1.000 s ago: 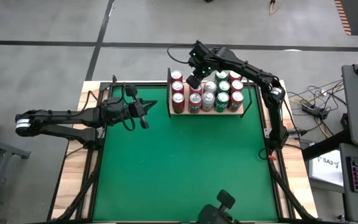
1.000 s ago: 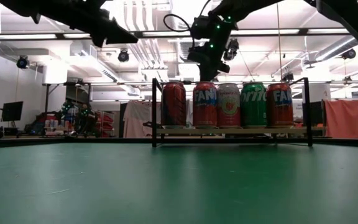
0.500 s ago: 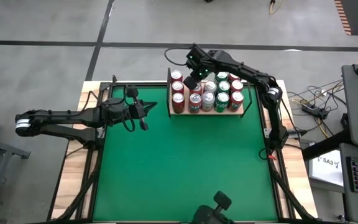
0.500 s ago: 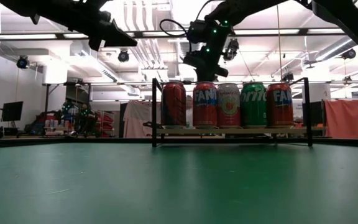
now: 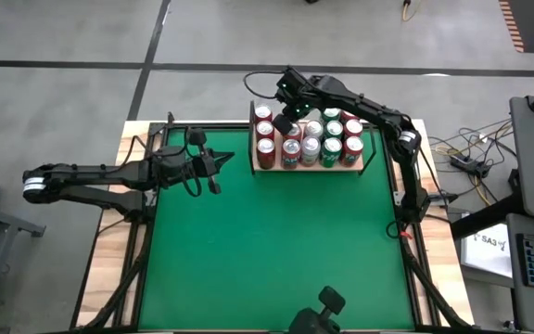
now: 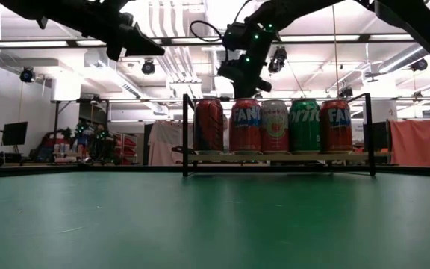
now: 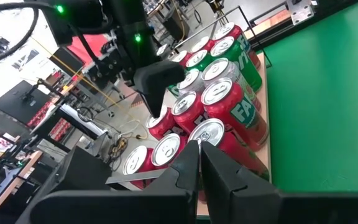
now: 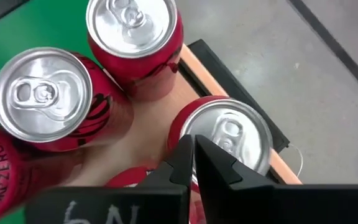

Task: Place canned beverage on shelf
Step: Adjust the soda cans on the shelf

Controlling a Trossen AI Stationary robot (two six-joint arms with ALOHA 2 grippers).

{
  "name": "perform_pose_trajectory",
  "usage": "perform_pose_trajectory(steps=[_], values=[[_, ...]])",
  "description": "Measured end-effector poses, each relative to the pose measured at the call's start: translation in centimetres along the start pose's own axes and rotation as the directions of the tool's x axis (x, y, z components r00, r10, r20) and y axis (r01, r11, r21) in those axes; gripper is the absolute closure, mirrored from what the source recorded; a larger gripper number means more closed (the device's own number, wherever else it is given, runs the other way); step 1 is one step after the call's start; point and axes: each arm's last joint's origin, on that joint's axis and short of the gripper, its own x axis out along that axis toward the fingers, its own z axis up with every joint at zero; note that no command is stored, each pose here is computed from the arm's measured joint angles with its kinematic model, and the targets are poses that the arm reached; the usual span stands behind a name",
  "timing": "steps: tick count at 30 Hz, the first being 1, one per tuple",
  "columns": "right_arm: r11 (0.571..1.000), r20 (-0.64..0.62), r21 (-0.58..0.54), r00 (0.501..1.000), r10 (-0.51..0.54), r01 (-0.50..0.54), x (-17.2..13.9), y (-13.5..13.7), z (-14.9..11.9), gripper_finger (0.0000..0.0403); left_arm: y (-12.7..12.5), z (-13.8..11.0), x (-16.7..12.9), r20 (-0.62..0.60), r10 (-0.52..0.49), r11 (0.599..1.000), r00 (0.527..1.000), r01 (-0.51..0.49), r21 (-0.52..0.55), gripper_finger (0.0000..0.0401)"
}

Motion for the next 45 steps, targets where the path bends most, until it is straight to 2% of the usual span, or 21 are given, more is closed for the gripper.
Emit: perform_pose_trajectory(steps=[7, 11, 21, 24, 28, 45], values=[[1.0, 0.032, 0.005, 0.999, -0.001, 0.001, -2.4, 0.3, 0.0, 0.0394, 0.0, 0.0, 0.0, 0.001, 0.0, 1.0, 1.0, 0.0, 0.0, 0.0401], [1.0, -0.027, 0.009, 1.0, 0.012, -0.012, -3.3, 1.2, -0.8, 0.0394, 0.0, 0.0, 0.0, 0.001, 0.001, 1.0, 1.0, -0.001, 0.0, 0.0401], [0.998, -0.046, -0.053, 0.998, 0.042, -0.045, -2.5, 4.7, -1.3, 0.0394, 0.0, 0.0, 0.0, 0.004, 0.002, 1.0, 1.0, -0.002, -0.001, 0.0401], [0.998, -0.044, -0.048, 0.999, 0.032, -0.034, -2.5, 4.8, -1.3, 0.0394, 0.0, 0.0, 0.0, 0.004, 0.002, 1.0, 1.0, -0.002, -0.001, 0.0401], [0.998, -0.057, -0.048, 0.998, -0.037, 0.034, -2.5, 4.5, -1.5, 0.0394, 0.0, 0.1, 0.0, 0.004, 0.002, 1.0, 1.0, -0.002, -0.002, 0.0401], [0.998, -0.083, -0.041, 0.996, -0.041, 0.037, -1.0, 4.9, -2.3, 0.0394, 0.0, 0.1, 0.0, 0.004, 0.001, 1.0, 1.0, -0.001, -0.001, 0.0401]])
